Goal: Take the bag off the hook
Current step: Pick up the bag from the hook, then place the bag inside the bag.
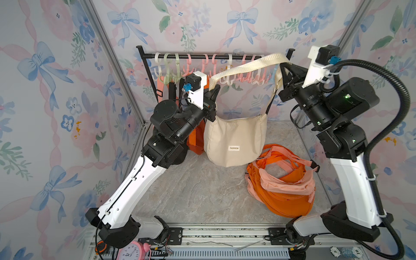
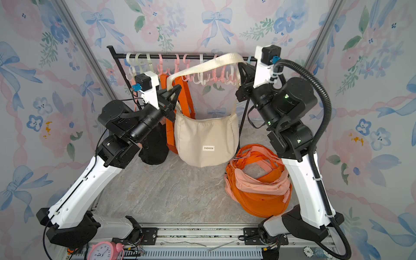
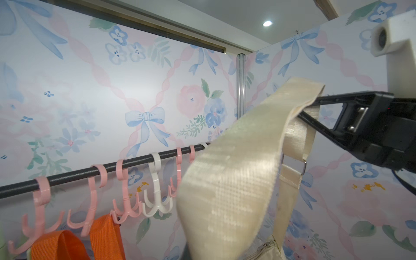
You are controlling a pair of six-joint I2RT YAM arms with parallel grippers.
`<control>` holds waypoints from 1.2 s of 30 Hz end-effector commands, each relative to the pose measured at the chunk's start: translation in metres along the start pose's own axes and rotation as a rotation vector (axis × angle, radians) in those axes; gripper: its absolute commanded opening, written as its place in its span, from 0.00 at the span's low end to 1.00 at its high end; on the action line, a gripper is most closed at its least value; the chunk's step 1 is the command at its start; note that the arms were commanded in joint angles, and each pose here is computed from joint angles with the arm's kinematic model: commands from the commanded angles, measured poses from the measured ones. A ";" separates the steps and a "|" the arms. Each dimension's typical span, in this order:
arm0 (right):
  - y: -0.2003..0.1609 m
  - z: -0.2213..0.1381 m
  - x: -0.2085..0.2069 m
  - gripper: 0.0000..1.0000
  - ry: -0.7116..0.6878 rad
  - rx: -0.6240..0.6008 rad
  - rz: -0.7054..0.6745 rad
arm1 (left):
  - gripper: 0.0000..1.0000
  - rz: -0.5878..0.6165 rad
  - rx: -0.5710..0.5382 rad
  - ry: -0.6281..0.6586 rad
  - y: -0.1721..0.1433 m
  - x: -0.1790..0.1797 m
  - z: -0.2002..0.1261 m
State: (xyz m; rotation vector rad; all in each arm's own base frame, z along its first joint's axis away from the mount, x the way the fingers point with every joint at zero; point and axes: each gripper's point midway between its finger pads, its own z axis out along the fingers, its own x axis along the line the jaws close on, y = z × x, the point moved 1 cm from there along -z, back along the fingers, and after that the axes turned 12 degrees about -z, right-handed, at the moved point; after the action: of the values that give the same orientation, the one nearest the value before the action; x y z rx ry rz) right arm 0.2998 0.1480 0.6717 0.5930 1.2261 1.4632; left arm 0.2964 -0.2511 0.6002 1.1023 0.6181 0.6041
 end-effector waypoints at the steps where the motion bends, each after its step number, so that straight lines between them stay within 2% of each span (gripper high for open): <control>1: 0.023 -0.033 -0.041 0.00 -0.156 0.001 -0.012 | 0.00 0.016 -0.024 -0.067 0.007 -0.020 0.008; 14: 0.084 -0.139 -0.103 0.00 -0.405 -0.063 -0.047 | 0.00 -0.024 0.005 -0.296 -0.008 -0.108 0.028; 22: 0.093 -0.186 -0.123 0.00 -0.515 -0.046 -0.085 | 0.00 -0.016 0.094 -0.416 -0.057 -0.176 0.042; 28: 0.068 -0.192 -0.131 0.00 -0.600 0.055 -0.151 | 0.00 -0.074 0.198 -0.449 -0.110 -0.196 0.061; 33: 0.016 -0.183 -0.131 0.00 -0.684 0.174 -0.229 | 0.00 -0.100 0.277 -0.397 -0.158 -0.185 0.077; 36: -0.018 -0.171 -0.127 0.00 -0.704 0.232 -0.246 | 0.00 -0.141 0.309 -0.355 -0.181 -0.166 0.084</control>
State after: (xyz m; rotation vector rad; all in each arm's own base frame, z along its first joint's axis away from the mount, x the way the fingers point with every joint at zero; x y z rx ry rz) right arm 0.1888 -0.0238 0.6340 0.9294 0.9375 0.8602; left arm 0.2480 -0.4861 0.4897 1.4402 0.4107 0.2016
